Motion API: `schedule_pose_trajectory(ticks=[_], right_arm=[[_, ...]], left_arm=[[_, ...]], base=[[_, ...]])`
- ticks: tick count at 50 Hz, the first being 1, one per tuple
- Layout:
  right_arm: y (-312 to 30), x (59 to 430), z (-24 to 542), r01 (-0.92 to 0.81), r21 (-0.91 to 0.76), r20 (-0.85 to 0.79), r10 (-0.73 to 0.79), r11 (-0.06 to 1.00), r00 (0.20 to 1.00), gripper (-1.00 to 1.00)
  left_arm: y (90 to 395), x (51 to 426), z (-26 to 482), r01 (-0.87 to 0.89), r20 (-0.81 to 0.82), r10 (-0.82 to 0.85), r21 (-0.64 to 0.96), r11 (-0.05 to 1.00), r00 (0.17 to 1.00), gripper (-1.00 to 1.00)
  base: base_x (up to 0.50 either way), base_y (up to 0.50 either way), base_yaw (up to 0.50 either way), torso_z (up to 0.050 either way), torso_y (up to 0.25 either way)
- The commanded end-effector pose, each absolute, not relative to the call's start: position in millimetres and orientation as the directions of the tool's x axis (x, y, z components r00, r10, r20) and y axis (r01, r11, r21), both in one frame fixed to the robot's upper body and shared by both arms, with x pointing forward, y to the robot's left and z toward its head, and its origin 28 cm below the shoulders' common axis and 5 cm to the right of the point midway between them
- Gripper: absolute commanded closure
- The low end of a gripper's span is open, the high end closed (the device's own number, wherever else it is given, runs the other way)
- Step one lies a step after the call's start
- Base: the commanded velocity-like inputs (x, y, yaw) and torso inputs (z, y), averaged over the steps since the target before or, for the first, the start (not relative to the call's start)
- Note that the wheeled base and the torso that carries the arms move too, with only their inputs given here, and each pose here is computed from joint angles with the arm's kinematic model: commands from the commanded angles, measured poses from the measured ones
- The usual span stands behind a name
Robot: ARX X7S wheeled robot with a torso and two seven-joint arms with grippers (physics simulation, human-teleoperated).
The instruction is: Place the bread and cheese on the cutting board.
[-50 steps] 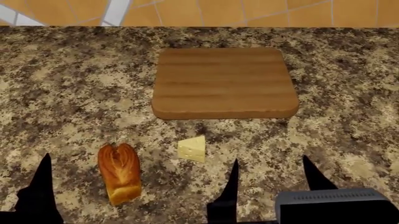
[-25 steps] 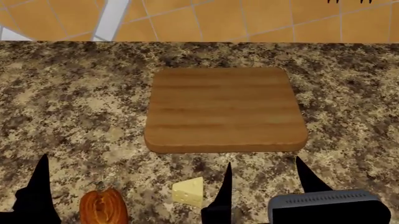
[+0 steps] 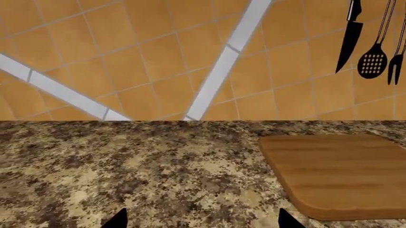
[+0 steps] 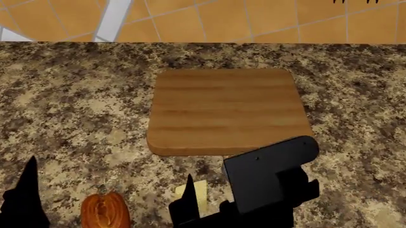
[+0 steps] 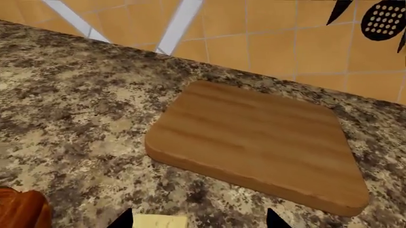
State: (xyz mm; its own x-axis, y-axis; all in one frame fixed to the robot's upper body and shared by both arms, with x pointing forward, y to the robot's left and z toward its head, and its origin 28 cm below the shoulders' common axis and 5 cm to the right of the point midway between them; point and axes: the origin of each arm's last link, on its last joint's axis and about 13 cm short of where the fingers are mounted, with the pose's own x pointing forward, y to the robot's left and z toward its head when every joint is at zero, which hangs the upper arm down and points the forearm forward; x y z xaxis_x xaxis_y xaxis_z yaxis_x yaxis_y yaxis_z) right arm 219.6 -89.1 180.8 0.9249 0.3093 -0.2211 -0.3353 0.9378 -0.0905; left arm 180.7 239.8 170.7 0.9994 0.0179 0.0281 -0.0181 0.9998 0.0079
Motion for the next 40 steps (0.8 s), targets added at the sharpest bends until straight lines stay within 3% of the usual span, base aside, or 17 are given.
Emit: schedule_pose_trajectory(ticks=[1,40], right_arm=[[-89.5,235.2,200.9,-0.445,-0.057,-0.337,0.402,0.894,0.851,-1.0],[-79.7,275.1,140.8,-0.496,-0.058,-0.54,0.391,0.866,0.746,-1.0]], left_arm=[[245.7,181.3,170.9,-0.025,0.032,0.026,-0.016,1.0,0.999,-1.0],[244.7,181.7,164.0,-0.02,-0.005,0.02,-0.018,1.0,1.0,-1.0]], base=[[0.0,0.0,0.0,0.0,0.0],[0.0,0.0,0.0,0.0,0.0]])
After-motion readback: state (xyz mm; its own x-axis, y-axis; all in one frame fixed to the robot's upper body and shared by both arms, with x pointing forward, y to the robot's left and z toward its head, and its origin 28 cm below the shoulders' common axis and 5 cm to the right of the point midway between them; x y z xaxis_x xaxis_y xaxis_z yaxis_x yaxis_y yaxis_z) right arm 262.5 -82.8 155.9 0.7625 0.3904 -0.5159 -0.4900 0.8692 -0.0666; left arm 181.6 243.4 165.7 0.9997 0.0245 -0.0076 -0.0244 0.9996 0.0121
